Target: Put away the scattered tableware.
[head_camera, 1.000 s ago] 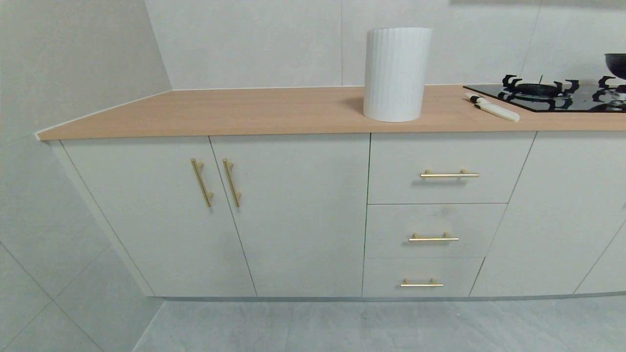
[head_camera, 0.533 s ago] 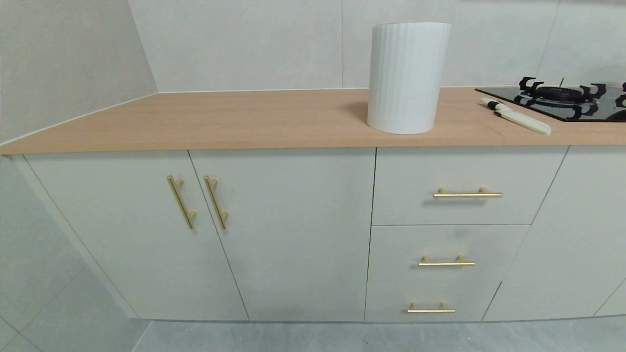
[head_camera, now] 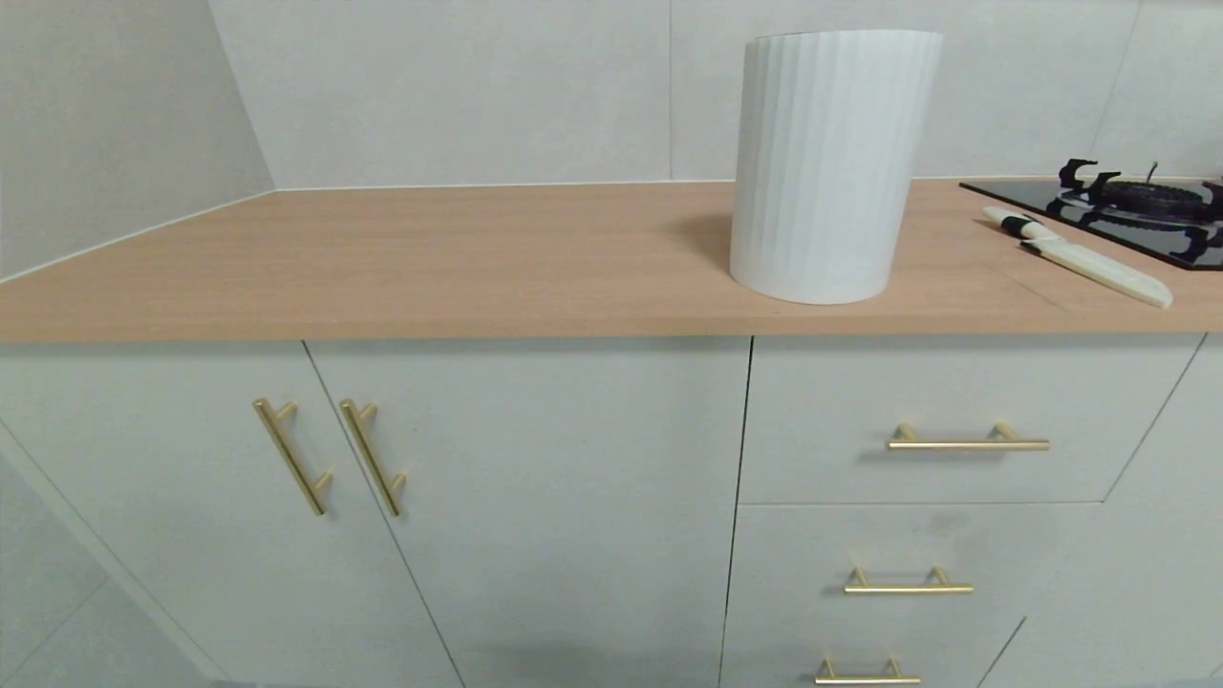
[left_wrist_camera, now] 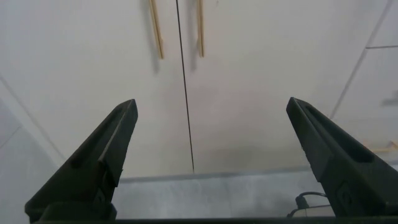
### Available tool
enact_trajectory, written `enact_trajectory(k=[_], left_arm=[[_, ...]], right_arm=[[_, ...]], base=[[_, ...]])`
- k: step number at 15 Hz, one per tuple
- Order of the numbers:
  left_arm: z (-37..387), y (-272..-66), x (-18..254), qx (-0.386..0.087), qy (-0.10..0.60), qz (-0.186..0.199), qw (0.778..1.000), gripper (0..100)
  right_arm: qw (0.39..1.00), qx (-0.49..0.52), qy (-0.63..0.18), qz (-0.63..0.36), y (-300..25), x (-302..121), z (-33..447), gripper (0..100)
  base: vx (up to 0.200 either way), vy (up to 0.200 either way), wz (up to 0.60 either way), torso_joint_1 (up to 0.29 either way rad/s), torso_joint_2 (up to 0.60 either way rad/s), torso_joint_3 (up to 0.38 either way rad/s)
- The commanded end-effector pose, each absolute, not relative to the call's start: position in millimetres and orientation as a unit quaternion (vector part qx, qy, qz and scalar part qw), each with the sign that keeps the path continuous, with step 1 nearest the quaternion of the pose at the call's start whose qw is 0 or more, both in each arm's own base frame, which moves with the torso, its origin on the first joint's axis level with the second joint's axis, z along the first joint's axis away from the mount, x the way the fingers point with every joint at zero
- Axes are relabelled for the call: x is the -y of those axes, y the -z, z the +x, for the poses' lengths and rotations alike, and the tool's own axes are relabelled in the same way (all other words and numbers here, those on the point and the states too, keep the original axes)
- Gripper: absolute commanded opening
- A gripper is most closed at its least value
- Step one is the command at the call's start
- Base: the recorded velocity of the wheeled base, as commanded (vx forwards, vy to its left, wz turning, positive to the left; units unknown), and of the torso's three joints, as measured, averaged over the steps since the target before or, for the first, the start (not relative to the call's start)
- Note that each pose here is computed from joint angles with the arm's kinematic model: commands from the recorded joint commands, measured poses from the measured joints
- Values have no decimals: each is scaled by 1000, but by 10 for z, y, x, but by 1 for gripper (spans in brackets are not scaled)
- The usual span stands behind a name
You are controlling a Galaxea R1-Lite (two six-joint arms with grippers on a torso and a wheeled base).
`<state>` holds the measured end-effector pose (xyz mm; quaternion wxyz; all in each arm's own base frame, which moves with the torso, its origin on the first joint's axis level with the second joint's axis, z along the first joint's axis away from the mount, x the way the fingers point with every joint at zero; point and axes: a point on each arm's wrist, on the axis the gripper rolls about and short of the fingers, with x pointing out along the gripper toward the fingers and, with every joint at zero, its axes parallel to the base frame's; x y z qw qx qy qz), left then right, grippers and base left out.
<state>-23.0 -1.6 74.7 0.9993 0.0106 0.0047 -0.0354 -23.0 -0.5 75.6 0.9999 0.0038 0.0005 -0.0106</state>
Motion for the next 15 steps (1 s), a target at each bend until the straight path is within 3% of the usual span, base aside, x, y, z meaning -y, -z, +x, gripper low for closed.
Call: enact_trajectory(k=[1, 2, 13, 15], left_arm=[[-230, -746, 16, -5, 35, 11, 999, 100], [-230, -746, 16, -5, 35, 11, 999, 100], [-230, -745, 16, -6, 35, 11, 999, 100], [-230, -746, 16, -5, 35, 11, 999, 100]], right_arm=[[1000, -1, 11, 4, -756, 5, -228, 100], [1000, -1, 10, 4, -756, 5, -228, 100], [1000, -1, 11, 4, -756, 5, -228, 100], [1000, -1, 11, 4, -756, 5, -228, 100]], base=[[200, 0, 0, 2, 7, -2], [200, 0, 0, 2, -2, 7], [0, 0, 0, 0, 0, 0], [0, -200, 0, 0, 7, 0]])
